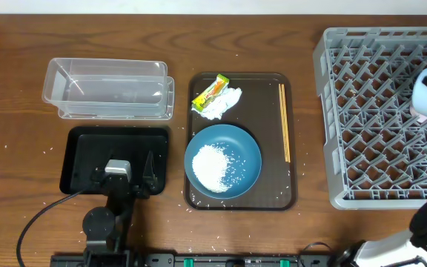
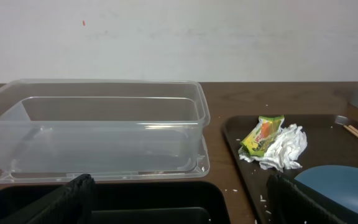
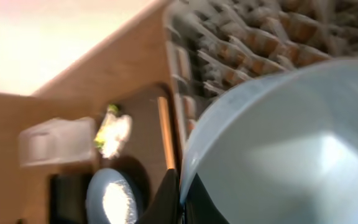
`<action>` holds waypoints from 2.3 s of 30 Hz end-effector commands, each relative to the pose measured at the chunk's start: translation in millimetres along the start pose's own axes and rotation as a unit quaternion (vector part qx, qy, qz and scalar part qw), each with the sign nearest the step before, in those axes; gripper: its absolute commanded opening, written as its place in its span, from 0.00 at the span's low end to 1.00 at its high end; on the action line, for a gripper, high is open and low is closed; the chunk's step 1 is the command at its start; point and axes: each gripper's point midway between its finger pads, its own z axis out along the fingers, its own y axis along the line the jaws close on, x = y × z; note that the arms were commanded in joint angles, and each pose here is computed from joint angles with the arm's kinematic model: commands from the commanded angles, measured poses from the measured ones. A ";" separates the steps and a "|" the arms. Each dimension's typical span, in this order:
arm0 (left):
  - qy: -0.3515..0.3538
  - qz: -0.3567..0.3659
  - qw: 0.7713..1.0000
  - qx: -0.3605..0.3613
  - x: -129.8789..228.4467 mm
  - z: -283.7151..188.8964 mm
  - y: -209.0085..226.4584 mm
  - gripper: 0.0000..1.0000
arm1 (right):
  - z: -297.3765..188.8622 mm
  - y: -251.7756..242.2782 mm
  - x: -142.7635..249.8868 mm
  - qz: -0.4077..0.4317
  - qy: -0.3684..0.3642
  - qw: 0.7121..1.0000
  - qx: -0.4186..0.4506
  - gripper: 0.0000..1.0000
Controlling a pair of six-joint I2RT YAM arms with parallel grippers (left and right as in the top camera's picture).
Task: Sort waste into correct bins and load items into the dishwasher rack
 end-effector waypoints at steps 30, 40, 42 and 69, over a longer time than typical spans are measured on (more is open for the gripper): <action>0.021 0.001 1.000 0.008 14.0 0.6 -2.4 0.91 | 114.5 -53.3 -6.7 0.016 -0.052 0.956 -0.288 0.01; 0.021 0.001 1.000 0.008 14.0 0.6 -2.4 0.91 | 126.6 -52.1 -5.9 0.090 -0.023 0.955 -0.283 0.01; 0.021 0.001 1.000 0.008 14.0 0.6 -2.4 0.91 | 124.7 -59.1 -7.3 0.114 -0.024 0.955 -0.272 0.01; 0.021 0.001 1.000 0.008 14.0 0.6 -2.4 0.91 | 28.4 -91.1 10.4 0.203 -0.091 0.974 0.044 0.99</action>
